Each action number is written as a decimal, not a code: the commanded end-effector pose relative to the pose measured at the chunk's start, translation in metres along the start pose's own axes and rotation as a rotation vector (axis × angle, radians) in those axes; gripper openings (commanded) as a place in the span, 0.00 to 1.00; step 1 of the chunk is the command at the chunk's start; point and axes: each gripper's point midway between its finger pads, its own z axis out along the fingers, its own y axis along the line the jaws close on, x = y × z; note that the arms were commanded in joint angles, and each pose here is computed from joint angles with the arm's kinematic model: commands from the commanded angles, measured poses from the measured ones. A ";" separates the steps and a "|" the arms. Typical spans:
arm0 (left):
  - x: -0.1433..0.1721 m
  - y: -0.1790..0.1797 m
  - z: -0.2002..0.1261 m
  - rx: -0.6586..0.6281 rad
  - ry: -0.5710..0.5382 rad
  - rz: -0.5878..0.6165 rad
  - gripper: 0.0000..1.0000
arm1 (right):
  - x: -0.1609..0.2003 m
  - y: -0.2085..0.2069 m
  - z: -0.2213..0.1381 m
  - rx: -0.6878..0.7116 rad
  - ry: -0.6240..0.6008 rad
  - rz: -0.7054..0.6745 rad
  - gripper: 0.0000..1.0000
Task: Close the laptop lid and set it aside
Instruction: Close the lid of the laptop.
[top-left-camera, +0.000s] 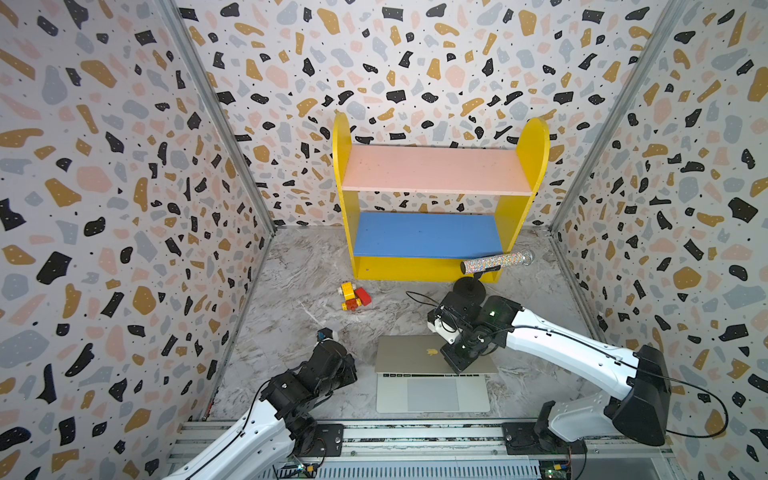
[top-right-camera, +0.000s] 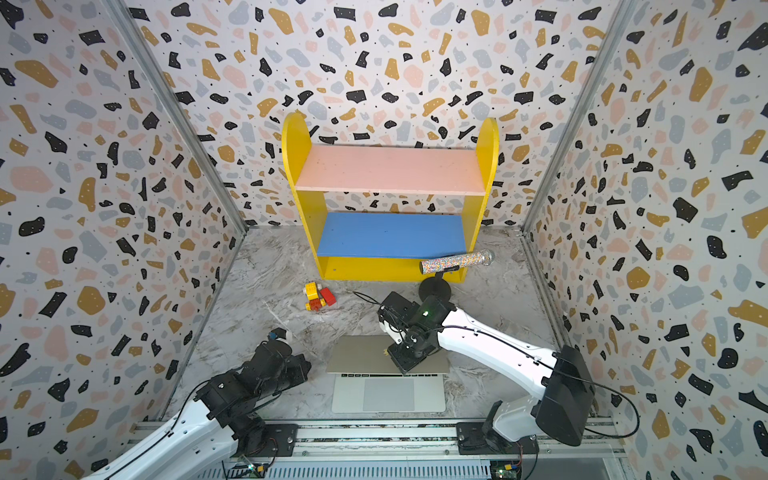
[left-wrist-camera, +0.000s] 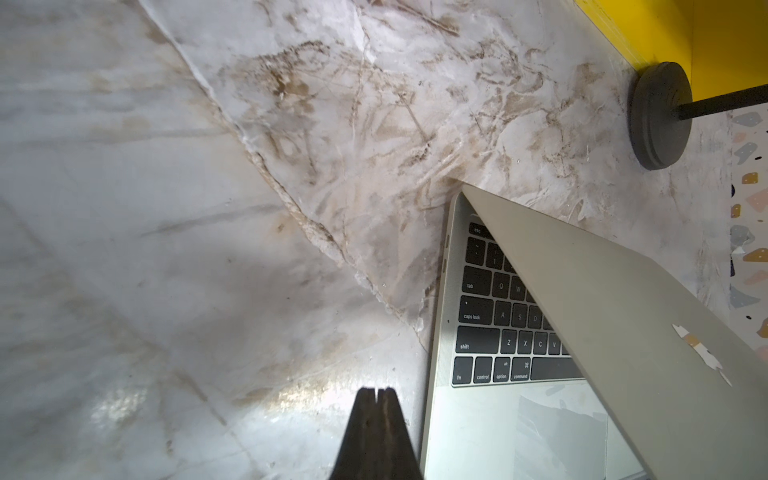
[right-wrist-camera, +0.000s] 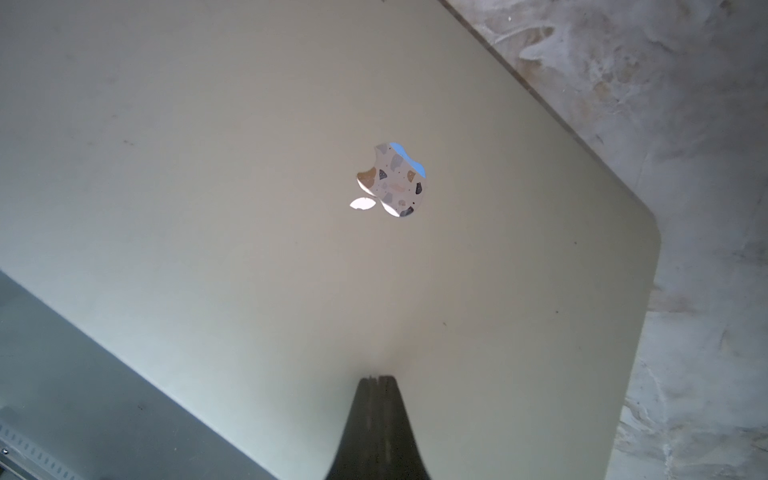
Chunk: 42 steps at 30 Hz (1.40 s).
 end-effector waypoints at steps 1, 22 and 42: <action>-0.012 -0.007 -0.008 0.014 -0.040 0.006 0.00 | 0.020 0.002 -0.001 -0.009 0.053 0.013 0.00; -0.011 -0.005 -0.009 0.015 -0.045 0.006 0.00 | 0.031 -0.001 0.013 -0.013 0.074 0.034 0.00; -0.011 -0.007 -0.009 0.024 -0.043 0.006 0.00 | 0.045 -0.006 0.034 -0.014 0.109 0.057 0.00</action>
